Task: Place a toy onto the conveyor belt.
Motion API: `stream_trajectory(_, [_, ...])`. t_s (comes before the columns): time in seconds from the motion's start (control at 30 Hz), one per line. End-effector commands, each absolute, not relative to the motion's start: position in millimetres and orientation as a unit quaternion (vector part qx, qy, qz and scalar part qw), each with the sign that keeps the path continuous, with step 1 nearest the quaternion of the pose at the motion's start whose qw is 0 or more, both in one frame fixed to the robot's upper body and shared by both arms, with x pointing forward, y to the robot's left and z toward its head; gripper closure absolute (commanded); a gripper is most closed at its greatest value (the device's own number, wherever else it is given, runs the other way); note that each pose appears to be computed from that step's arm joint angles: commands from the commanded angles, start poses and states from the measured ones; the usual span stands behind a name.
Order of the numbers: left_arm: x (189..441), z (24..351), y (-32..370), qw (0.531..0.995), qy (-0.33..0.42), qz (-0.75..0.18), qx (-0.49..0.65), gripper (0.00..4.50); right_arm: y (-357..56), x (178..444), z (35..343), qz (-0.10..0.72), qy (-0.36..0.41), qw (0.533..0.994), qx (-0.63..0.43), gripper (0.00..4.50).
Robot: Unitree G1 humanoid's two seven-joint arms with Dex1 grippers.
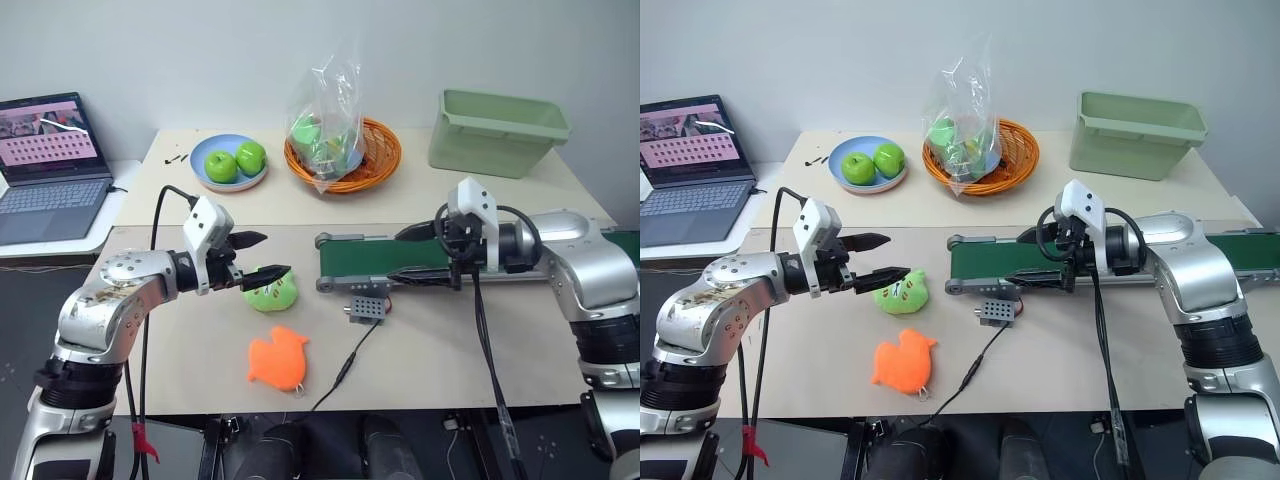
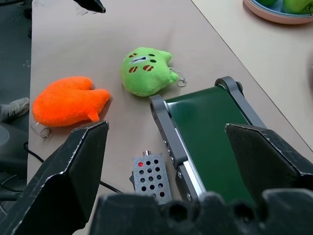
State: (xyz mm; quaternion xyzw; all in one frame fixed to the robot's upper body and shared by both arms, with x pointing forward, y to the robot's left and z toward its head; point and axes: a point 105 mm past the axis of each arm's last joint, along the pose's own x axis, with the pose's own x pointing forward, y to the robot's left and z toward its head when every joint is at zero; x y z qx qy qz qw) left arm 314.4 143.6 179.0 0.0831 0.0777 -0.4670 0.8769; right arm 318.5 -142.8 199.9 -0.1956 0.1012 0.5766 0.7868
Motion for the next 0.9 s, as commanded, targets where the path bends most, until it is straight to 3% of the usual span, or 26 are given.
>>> stream_trajectory(0.03, [313.4,194.4,140.8,0.880,0.039,-0.464,0.091,0.06,-139.0,319.9,214.9,0.581,0.073,0.782,-0.214,0.00])
stream_trajectory(0.23, [309.6,192.6,145.8,0.884,0.044,-0.463,0.058,0.06,-135.5,322.2,215.5,0.587,0.072,0.776,-0.218,0.00])
stream_trajectory(0.33, [299.5,195.8,151.8,0.871,0.061,-0.487,-0.018,0.06,-134.6,322.6,215.2,0.591,0.072,0.773,-0.220,0.00])
stream_trajectory(0.73, [265.8,190.0,210.7,0.883,0.114,-0.435,-0.133,0.06,-127.2,326.2,212.2,0.610,0.074,0.757,-0.223,0.00])
stream_trajectory(0.9, [243.3,159.0,241.8,0.887,0.170,-0.375,-0.208,0.06,-124.4,328.1,208.7,0.615,0.075,0.753,-0.222,0.00])
